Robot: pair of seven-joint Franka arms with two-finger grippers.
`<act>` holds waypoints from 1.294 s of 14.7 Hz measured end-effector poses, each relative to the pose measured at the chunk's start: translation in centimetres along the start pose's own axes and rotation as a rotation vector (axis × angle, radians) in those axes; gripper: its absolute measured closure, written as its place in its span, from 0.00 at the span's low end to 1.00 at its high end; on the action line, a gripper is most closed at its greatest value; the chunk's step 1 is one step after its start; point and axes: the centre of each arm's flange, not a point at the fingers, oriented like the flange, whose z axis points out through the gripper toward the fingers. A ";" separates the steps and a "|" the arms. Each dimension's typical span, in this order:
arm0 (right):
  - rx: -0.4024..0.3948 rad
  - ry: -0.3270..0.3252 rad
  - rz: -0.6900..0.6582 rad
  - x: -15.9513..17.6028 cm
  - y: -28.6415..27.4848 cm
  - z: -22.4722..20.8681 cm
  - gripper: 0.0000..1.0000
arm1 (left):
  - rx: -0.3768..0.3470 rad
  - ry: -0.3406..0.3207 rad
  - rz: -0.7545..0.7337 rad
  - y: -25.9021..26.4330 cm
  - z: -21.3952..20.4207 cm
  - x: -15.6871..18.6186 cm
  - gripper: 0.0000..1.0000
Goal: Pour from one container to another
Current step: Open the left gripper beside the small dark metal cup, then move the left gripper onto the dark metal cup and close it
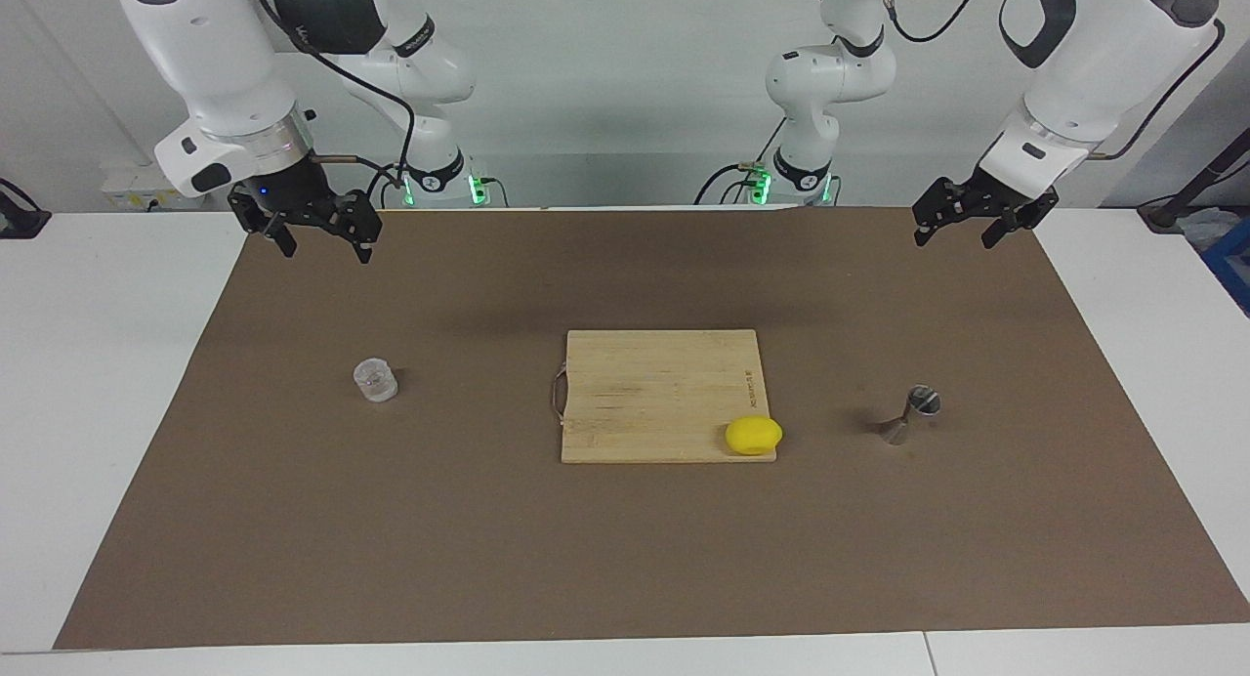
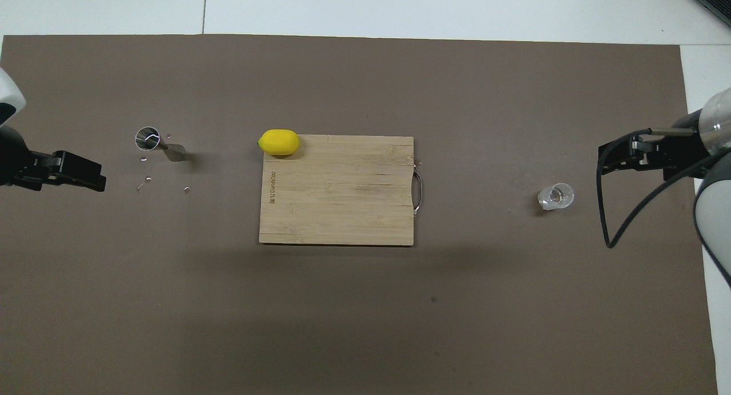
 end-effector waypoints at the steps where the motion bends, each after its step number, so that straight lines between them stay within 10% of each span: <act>1: 0.000 0.000 0.000 0.0 0.0 0.0 0.00 | -0.024 -0.018 -0.017 -0.8 0.9 0.4 0.00; 10: 0.000 0.000 0.000 0.0 0.0 0.0 0.00 | -0.356 -0.171 -0.731 -9.5 9.6 4.8 0.00; 19: 0.000 0.000 0.000 0.0 0.0 0.0 0.00 | -0.840 -0.407 -1.394 -16.7 18.1 3.0 0.00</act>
